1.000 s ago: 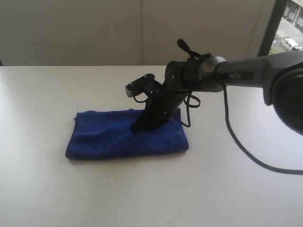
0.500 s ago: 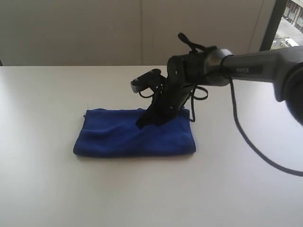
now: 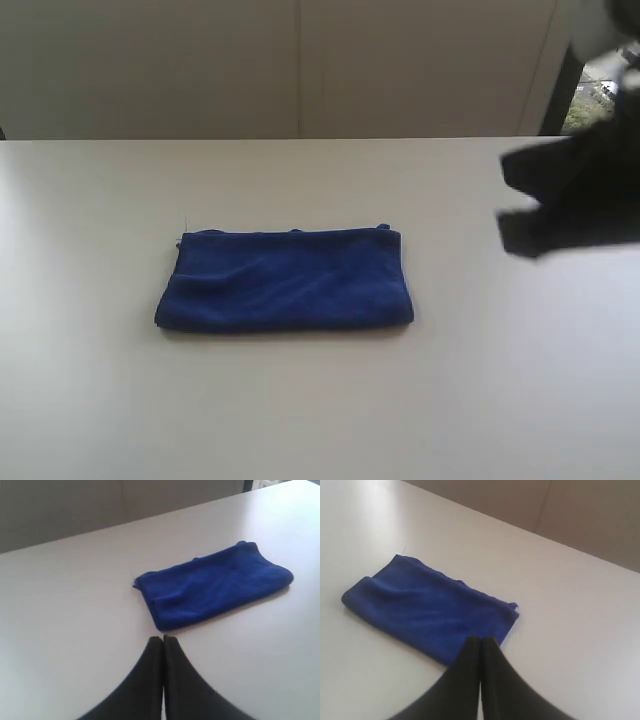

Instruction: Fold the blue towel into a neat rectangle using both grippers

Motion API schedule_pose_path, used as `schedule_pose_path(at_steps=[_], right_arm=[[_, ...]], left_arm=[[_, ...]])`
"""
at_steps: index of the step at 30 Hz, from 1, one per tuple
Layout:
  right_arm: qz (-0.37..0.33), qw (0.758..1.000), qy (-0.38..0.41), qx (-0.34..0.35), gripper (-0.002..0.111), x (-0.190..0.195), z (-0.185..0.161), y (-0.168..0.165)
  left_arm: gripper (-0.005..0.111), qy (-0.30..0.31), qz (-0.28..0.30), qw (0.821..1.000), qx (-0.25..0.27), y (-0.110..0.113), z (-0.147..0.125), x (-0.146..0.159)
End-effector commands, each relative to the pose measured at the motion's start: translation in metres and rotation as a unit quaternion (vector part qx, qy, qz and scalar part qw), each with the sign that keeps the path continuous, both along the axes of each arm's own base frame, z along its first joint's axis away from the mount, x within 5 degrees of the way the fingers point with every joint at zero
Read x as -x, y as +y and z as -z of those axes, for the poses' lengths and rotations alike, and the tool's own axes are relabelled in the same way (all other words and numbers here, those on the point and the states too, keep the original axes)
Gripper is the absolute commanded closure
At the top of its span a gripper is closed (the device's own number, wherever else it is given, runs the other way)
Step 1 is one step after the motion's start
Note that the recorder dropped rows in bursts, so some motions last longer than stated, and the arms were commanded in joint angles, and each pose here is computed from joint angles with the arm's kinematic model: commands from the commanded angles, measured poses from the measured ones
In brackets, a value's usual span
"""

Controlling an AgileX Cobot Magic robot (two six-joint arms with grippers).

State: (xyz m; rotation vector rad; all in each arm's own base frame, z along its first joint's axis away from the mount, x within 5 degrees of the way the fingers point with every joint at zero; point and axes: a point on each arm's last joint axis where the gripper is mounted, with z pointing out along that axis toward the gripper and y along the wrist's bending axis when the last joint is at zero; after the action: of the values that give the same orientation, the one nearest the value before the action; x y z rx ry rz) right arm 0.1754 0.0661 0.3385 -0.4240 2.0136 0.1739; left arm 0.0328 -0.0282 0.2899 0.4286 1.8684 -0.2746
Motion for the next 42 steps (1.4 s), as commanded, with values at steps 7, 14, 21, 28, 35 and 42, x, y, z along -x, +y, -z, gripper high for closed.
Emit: schedule_pose_path(at_steps=[7, 14, 21, 28, 35, 42], right_arm=[[0.041, 0.990, -0.027, -0.133, 0.108, 0.085, 0.145, -0.031], [0.032, 0.991, -0.040, -0.124, 0.108, 0.088, 0.155, -0.032], [0.030, 0.991, -0.042, -0.122, 0.108, 0.088, 0.155, -0.032], [0.031, 0.991, -0.041, -0.123, 0.108, 0.088, 0.155, -0.032], [0.032, 0.991, -0.038, -0.122, 0.108, 0.088, 0.156, -0.032], [0.032, 0.991, -0.038, -0.122, 0.108, 0.088, 0.156, -0.032]], left_arm=[[0.107, -0.019, 0.005, 0.989, 0.146, -0.007, 0.047, 0.004], [0.107, 0.003, -0.049, 0.984, 0.174, -0.003, 0.107, -0.015], [0.107, 0.014, -0.029, 0.993, 0.116, -0.004, 0.115, -0.014], [0.107, -0.018, -0.029, 0.996, 0.082, -0.002, 0.113, -0.015], [0.107, -0.061, -0.010, 0.998, -0.025, 0.001, 0.113, -0.016], [0.107, -0.061, -0.010, 0.998, -0.026, 0.001, 0.113, -0.016]])
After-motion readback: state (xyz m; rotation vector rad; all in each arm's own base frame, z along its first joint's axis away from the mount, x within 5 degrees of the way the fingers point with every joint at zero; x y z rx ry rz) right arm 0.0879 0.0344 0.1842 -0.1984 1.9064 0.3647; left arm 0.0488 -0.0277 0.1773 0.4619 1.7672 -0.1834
